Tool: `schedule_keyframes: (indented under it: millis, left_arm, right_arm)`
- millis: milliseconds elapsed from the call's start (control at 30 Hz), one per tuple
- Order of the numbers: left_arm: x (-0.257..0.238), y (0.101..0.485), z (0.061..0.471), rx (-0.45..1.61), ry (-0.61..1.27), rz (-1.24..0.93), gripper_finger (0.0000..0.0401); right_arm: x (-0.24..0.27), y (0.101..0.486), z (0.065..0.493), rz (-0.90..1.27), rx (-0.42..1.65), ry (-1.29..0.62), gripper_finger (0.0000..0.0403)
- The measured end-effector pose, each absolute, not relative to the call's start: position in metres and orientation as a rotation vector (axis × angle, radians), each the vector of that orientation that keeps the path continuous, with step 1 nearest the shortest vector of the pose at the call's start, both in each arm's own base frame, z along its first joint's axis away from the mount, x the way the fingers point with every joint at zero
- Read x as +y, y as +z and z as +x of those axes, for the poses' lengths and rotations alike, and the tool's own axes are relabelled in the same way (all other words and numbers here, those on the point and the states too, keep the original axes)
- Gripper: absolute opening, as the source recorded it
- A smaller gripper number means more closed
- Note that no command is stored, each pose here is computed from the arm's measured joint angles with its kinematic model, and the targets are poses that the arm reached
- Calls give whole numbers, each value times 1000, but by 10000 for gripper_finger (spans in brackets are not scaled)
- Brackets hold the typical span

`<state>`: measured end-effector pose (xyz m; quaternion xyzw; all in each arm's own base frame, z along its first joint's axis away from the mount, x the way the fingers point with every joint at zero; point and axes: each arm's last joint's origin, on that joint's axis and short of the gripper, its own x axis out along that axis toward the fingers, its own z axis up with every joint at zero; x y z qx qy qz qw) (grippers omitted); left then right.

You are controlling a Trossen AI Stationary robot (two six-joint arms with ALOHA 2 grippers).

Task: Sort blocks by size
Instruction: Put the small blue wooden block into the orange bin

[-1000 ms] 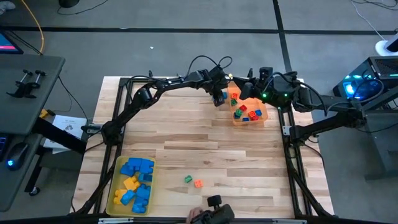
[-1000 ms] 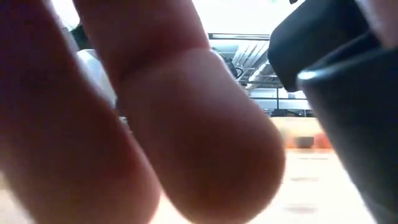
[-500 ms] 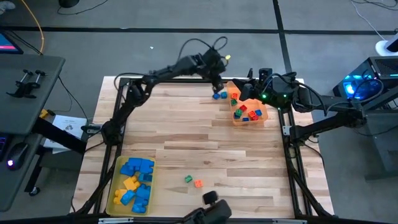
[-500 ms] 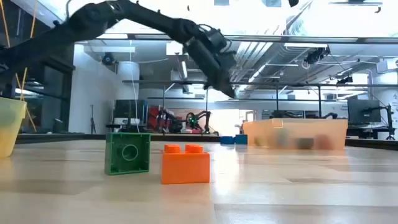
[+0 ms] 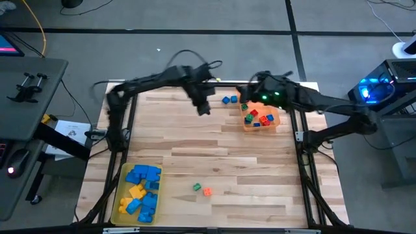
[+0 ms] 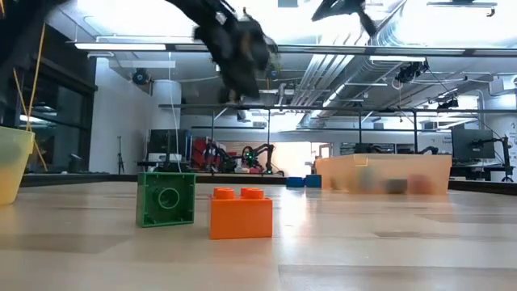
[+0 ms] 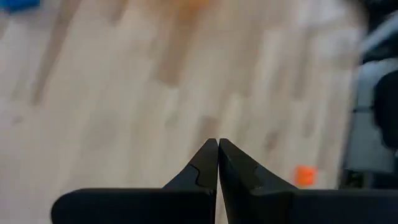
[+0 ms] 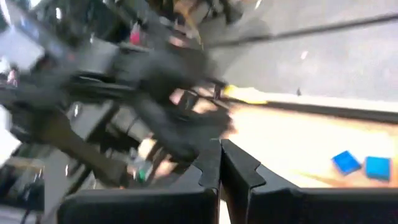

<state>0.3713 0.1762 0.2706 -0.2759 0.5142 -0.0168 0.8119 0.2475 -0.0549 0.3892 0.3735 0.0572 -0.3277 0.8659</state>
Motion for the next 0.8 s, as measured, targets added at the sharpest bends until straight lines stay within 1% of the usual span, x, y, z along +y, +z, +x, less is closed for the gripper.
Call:
schedule_keyframes:
  millis: [133, 233, 333, 400, 500, 567, 700, 800]
  left_arm:
    - [137, 300, 324, 897, -20, -553, 0]
    - [109, 319, 279, 704, 15, -530, 0]
    - [86, 327, 237, 509, 97, -531, 0]
    - [75, 323, 214, 413, 170, -558, 0]
    - [64, 316, 186, 293, 242, -618, 0]
    - [58, 309, 172, 246, 269, -681, 0]
    - [51, 296, 158, 217, 310, -769, 0]
    - [48, 294, 155, 199, 313, -784, 0]
  right_arm:
    - [-82, 369, 267, 807, 220, -658, 0]
    - [-116, 347, 277, 885, 310, -634, 0]
    - [-155, 317, 288, 962, 454, -592, 0]
    - [-178, 299, 296, 942, 574, -617, 0]
    - [-206, 281, 310, 851, 790, -643, 0]
    - [-220, 269, 322, 755, 966, -611, 0]
    - [-235, 253, 345, 453, 1285, -518, 0]
    - [-241, 242, 360, 212, 1476, -388, 0]
